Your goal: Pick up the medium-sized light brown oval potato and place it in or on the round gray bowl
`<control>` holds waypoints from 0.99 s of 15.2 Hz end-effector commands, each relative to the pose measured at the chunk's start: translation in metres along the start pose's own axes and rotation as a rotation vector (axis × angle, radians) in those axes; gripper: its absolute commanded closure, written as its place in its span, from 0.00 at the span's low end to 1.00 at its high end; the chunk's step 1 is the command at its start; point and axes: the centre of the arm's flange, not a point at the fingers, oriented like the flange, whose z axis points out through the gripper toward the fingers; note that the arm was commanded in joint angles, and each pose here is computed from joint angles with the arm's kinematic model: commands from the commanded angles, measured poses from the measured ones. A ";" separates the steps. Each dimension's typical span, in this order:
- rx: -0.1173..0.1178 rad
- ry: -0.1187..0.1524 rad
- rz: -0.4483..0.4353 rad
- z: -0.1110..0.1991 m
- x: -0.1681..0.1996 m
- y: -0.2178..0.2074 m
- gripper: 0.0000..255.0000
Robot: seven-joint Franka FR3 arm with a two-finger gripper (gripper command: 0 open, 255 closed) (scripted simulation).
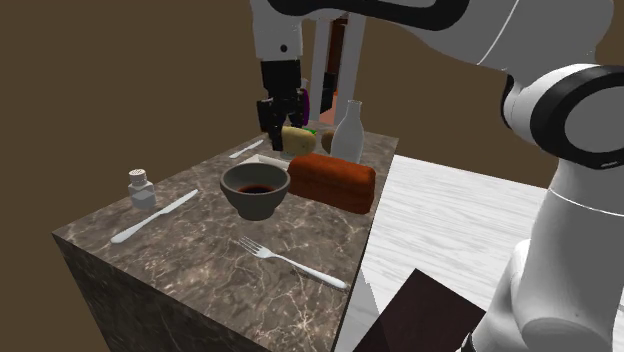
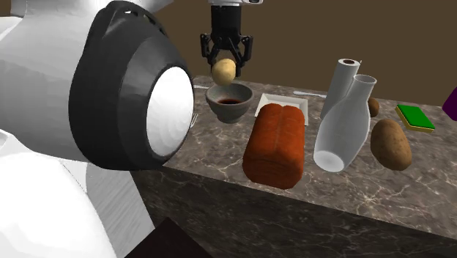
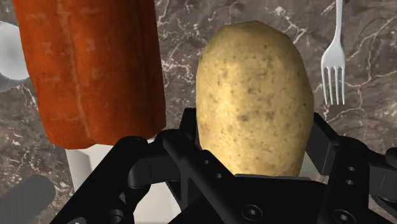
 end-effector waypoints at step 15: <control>0.000 0.000 0.001 0.044 0.090 -0.019 1.00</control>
